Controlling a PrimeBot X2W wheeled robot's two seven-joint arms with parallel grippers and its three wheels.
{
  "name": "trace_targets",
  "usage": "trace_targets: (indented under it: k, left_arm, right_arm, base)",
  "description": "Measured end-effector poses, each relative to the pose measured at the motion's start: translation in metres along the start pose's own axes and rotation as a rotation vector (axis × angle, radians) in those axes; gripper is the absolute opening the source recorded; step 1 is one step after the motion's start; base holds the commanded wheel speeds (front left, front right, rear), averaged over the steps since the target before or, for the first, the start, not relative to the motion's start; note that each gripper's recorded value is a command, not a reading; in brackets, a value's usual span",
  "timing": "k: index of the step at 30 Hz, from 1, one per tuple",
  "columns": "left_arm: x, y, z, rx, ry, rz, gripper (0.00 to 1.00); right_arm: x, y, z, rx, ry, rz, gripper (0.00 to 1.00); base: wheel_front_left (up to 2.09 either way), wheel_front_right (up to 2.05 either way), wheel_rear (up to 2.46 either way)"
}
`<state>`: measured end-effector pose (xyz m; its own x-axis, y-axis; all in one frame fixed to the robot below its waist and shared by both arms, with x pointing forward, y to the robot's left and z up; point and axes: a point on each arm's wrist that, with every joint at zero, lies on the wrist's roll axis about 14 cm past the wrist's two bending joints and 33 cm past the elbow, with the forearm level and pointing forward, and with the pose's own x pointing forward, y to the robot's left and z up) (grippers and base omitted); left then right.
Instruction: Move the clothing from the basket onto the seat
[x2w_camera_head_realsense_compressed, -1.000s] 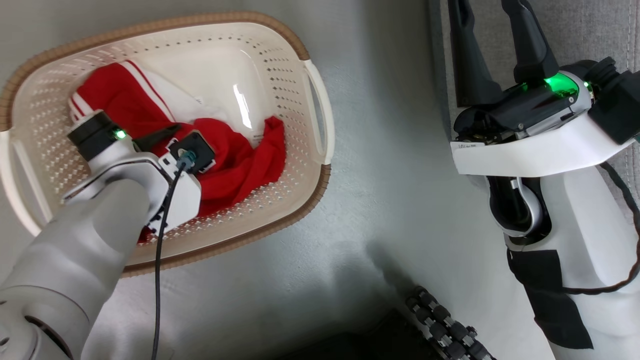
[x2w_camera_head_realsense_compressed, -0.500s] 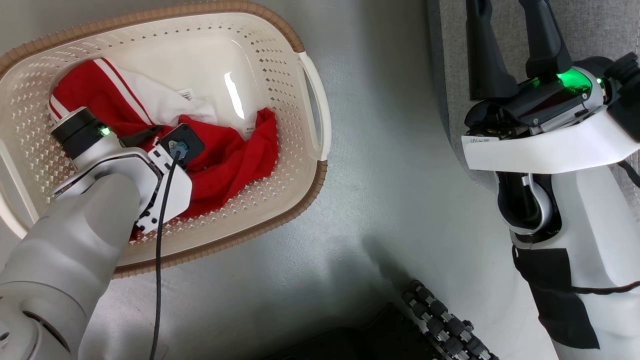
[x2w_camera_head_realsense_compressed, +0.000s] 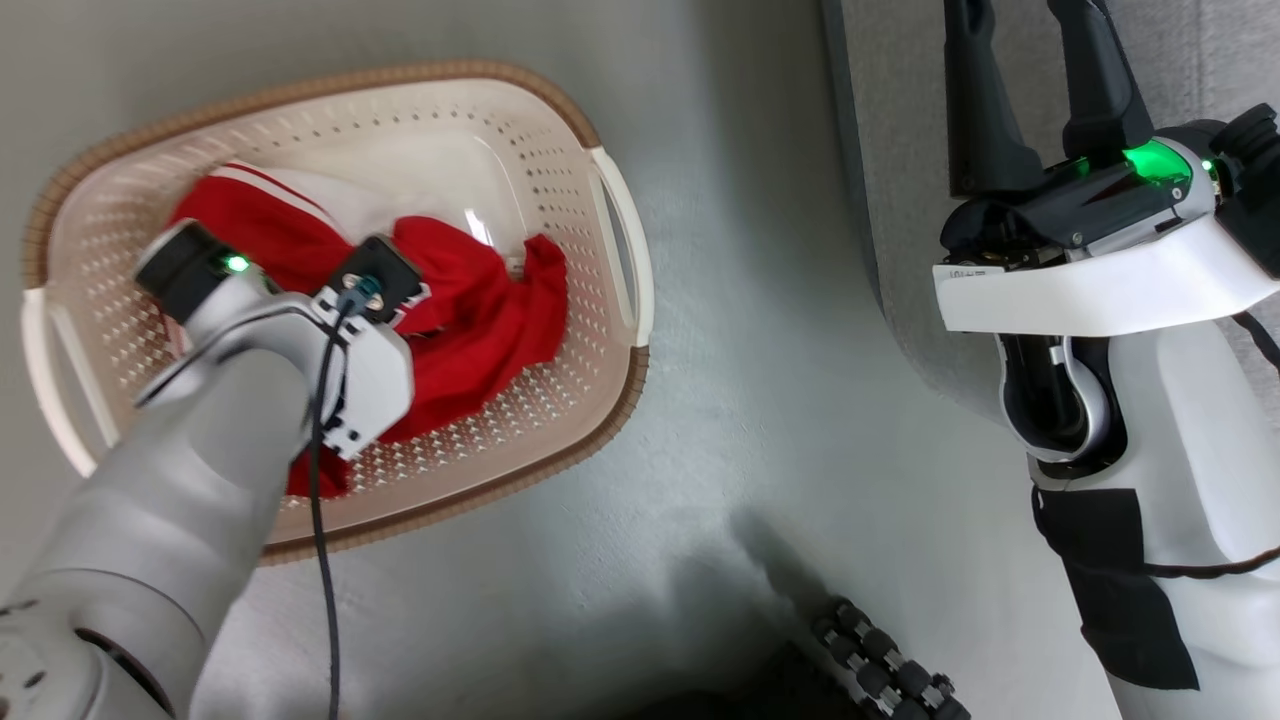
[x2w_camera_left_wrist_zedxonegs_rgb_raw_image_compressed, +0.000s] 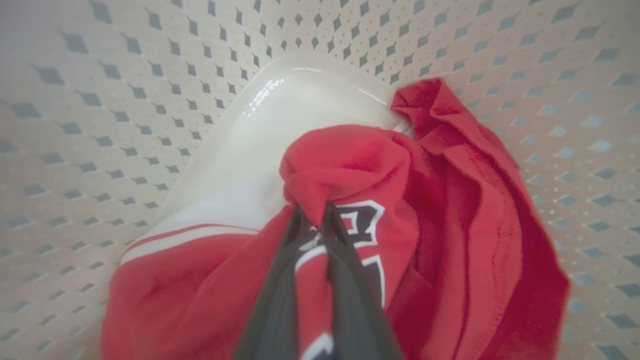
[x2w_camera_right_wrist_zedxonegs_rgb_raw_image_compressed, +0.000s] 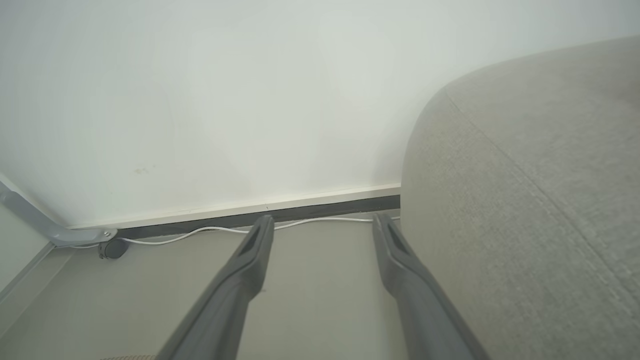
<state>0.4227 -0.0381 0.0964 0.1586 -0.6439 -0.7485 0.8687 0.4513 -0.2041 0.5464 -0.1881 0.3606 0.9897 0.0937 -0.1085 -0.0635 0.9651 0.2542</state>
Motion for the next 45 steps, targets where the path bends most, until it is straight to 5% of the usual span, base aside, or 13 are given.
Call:
trace_targets:
  k: [14, 31, 45]
  left_arm:
    - [-0.069, -0.025, 0.101, -0.128, -0.285, 0.072, 0.0]
    - [-0.227, -0.038, 0.169, -0.289, -0.669, 0.353, 0.0]
    - [-0.342, -0.051, 0.209, -0.21, -0.962, 0.536, 0.0]
  right_arm:
    - [-0.021, 0.024, 0.049, -0.063, -0.068, 0.026, 1.0]
    - [-0.081, 0.082, 0.088, -0.039, -0.106, 0.113, 1.0]
    - [-0.129, 0.119, 0.092, -0.037, -0.102, 0.19, 1.0]
  base:
    - [0.0, 0.0, 0.0]
    - [0.0, 0.0, 0.0]
    - [0.0, 0.0, 0.0]
